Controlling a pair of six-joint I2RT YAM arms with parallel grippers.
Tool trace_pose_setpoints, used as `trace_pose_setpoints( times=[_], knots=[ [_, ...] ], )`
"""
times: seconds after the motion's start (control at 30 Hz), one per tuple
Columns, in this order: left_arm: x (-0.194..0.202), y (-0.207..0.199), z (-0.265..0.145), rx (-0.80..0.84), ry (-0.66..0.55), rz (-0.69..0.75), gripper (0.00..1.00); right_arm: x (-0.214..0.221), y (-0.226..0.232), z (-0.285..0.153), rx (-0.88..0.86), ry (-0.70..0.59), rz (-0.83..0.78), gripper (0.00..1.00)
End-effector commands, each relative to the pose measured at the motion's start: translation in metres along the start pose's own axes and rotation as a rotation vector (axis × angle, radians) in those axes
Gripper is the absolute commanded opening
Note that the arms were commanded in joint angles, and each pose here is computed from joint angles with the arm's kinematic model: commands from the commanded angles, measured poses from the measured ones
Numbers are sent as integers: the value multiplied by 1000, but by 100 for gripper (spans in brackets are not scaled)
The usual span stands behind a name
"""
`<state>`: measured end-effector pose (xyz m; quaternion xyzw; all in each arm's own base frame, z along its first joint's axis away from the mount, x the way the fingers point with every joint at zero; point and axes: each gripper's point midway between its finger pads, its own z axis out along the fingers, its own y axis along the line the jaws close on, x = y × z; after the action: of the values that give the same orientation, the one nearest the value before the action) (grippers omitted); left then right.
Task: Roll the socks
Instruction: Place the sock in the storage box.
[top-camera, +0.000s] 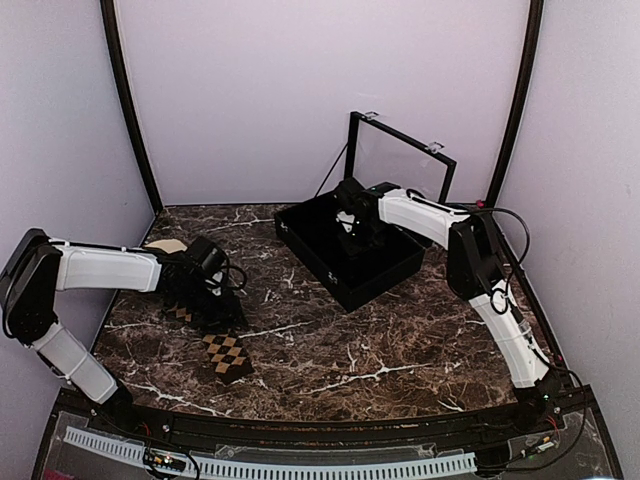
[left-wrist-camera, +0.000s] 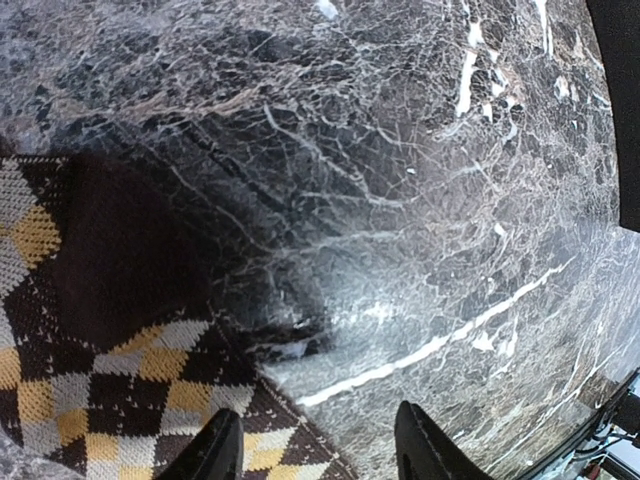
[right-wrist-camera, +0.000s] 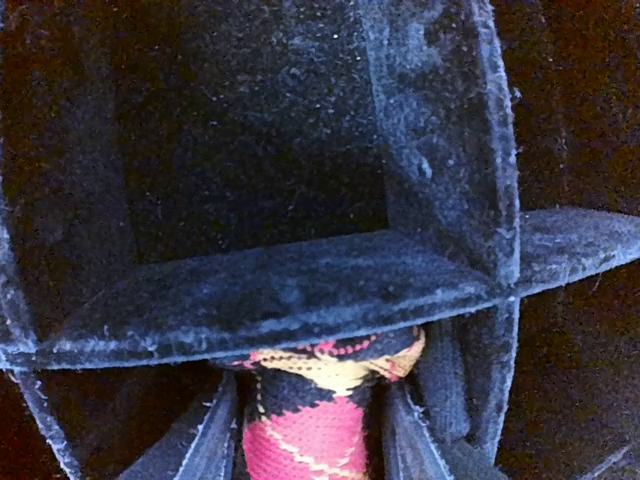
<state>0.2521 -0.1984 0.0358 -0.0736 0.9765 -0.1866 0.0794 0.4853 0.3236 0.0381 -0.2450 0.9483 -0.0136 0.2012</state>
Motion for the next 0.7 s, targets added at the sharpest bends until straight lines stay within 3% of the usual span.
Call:
trace_pose_setpoints(
  times=[0.0, 0.67],
  knots=[
    [1, 0, -14, 6, -17, -10, 55, -15, 1, -21, -27, -55, 54, 46],
    [9, 5, -15, 32, -24, -37, 55, -43, -9, -85, -36, -182, 111, 48]
  ],
)
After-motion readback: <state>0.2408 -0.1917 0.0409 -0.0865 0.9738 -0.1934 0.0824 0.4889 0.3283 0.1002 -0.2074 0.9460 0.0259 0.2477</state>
